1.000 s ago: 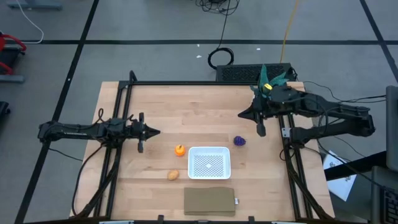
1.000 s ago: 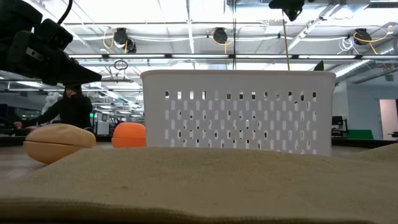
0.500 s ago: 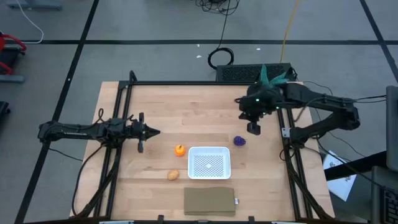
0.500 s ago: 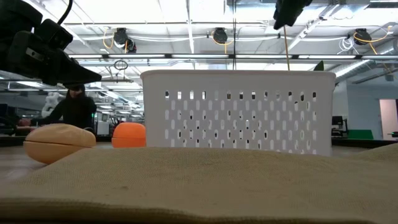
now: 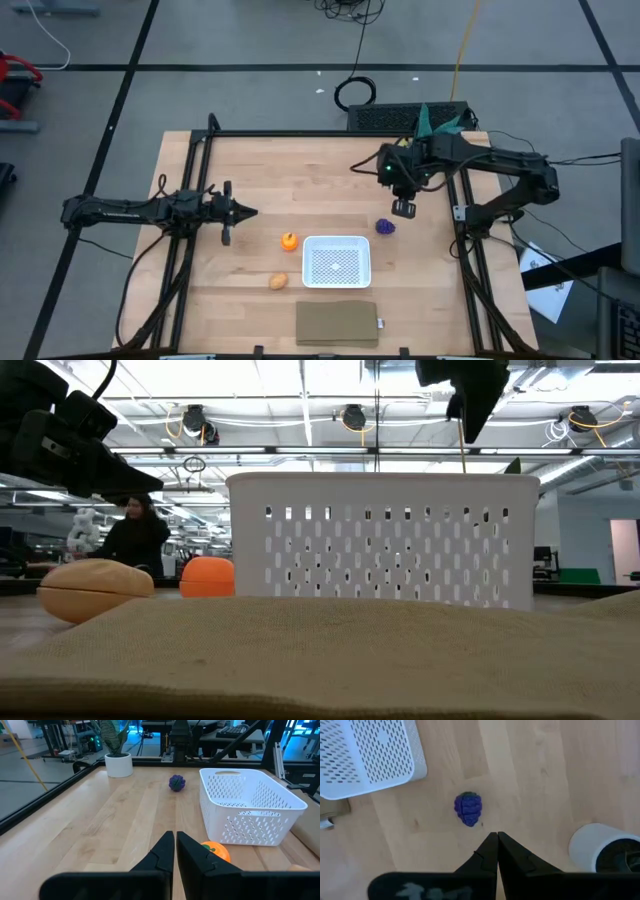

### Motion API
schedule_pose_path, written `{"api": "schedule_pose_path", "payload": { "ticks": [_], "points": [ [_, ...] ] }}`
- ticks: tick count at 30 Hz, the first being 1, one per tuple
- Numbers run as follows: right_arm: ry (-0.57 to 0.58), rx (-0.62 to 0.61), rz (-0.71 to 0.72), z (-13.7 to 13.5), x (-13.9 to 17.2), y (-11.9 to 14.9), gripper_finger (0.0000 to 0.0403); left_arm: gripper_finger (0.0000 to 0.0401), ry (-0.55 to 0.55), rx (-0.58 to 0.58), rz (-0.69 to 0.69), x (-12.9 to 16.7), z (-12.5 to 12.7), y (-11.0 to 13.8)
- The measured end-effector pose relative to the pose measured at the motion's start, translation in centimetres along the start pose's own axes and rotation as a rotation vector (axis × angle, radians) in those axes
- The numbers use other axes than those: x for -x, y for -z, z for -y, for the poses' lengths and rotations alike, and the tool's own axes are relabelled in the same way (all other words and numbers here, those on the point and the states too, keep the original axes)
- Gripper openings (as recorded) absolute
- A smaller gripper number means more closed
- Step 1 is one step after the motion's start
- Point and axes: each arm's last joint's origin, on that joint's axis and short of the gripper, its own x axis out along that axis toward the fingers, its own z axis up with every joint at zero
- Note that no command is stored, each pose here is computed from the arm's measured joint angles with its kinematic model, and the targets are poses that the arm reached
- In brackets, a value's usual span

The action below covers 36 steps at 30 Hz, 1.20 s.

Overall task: Pick and placing Produce into tupperware
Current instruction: Put the purple grapes into the white basket

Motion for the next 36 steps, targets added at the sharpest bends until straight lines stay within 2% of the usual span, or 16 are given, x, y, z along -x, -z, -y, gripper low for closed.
{"api": "schedule_pose_path", "payload": {
  "ticks": [4, 14, 18, 25, 30, 36],
  "points": [
    [0.0, -0.004, 0.0, 0.0, 0.1, 0.1, 0.0043, 0.0024, 0.0, -0.001, 0.0, 0.0, 0.0, 0.0],
    [-0.001, -0.077, -0.001, 0.0, 0.1, 0.1, 0.0207, 0.0024, 0.0, 0.001, 0.0, 0.0, 0.0, 0.0],
    [-0.001, -0.084, -0.001, 0.0, 0.1, 0.1, 0.0253, 0.0024, 0.0, 0.001, 0.0, 0.0, 0.0, 0.0],
    [-0.006, -0.097, 0.026, -0.2, 0.1, -0.1, 0.0282, 0.0024, 0.0, 0.001, 0.0, 0.0, 0.0, 0.0],
    [-0.022, -0.022, 0.082, -1.4, -0.3, -1.1, 0.0283, 0.0024, 0.0, 0.005, 0.0, 0.0, 0.0, 0.0],
    [-0.021, 0.021, 0.029, -2.3, -2.2, -2.3, 0.0283, 0.0024, 0.0, 0.005, -0.001, 0.0, 0.0, 0.0]
  ]
}}
